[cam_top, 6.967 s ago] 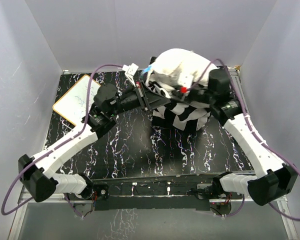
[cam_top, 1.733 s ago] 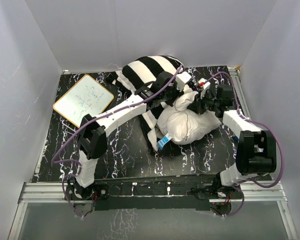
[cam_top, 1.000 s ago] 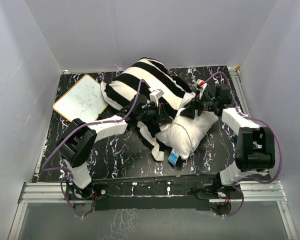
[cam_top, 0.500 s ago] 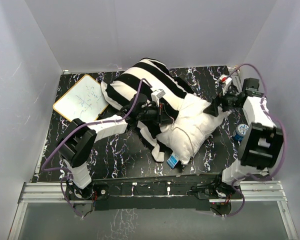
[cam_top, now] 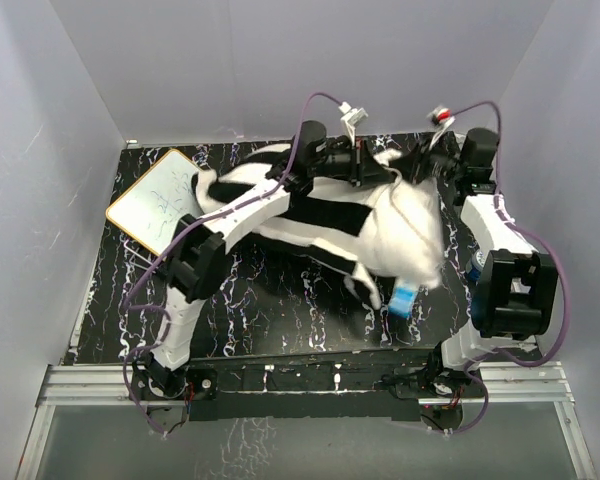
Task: Put the pillow into the pillowcase
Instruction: Stuff the pillow into the pillowcase.
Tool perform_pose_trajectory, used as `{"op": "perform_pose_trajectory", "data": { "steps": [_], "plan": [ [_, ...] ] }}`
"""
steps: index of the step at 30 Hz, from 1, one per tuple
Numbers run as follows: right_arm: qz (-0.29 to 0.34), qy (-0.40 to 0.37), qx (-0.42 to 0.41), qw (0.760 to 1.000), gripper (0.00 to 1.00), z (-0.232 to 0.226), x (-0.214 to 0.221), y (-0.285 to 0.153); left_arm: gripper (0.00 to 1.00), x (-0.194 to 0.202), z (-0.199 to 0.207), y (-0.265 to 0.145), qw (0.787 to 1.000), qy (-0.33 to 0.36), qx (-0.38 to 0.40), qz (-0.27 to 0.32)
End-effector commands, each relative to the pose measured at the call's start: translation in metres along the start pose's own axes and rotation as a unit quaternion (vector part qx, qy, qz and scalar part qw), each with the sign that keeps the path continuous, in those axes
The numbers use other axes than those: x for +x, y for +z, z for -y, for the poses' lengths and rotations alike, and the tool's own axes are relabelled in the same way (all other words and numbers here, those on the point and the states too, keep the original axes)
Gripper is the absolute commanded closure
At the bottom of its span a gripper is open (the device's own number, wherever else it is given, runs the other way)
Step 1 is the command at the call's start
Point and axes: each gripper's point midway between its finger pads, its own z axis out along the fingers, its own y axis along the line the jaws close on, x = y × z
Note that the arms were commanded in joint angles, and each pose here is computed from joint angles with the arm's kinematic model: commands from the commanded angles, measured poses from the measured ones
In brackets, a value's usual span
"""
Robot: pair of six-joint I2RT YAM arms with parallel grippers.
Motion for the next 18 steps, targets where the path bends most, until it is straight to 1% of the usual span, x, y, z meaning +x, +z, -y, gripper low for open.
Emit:
{"op": "perform_pose_trajectory", "data": {
  "steps": [1,3,5,6,8,10,11,12,13,14,16,18],
  "plan": [
    [0.201,-0.126,-0.069,0.969,0.92,-0.08,-0.176,-0.024,1.0,-0.053,0.112,0.027,0.985,0.054,0.163,0.023],
    [0.225,-0.142,-0.08,0.961,0.92,-0.09,-0.188,-0.033,1.0,-0.067,0.123,0.026,0.98,0.07,0.179,0.039],
    [0.205,-0.153,-0.092,0.962,0.92,-0.093,-0.169,-0.031,1.0,-0.062,0.124,0.022,0.98,0.081,0.175,0.04],
    [0.185,-0.16,-0.102,0.964,0.92,-0.094,-0.148,-0.028,1.0,-0.052,0.118,0.018,0.983,0.08,0.162,0.035],
    [0.129,-0.166,-0.105,0.972,0.92,-0.085,-0.089,-0.02,1.0,-0.019,0.096,0.009,0.99,0.069,0.121,0.025],
    [0.063,-0.184,-0.091,0.977,0.92,-0.07,-0.01,-0.016,1.0,0.025,0.069,-0.003,0.996,0.05,0.07,0.013],
    [0.037,-0.196,-0.091,0.976,0.92,-0.067,0.02,-0.017,0.93,0.051,0.054,-0.011,0.998,0.032,0.046,0.003],
    [0.012,-0.21,-0.093,0.973,0.92,-0.068,0.05,-0.02,0.84,0.074,0.042,-0.019,1.0,0.014,0.025,-0.006],
    [-0.006,-0.218,-0.093,0.971,0.92,-0.07,0.071,-0.024,0.78,0.103,0.029,-0.029,1.0,-0.009,0.0,-0.024],
    [-0.024,-0.221,-0.098,0.97,0.92,-0.074,0.091,-0.028,0.72,0.122,0.026,-0.038,0.999,-0.02,-0.016,-0.034],
    [-0.039,-0.234,-0.106,0.966,0.92,-0.082,0.113,-0.035,0.59,0.14,0.026,-0.056,0.998,-0.025,-0.047,-0.039],
    [-0.051,-0.244,-0.117,0.961,0.92,-0.088,0.128,-0.039,0.48,0.141,0.034,-0.076,0.996,-0.018,-0.078,-0.036]
  ]
}}
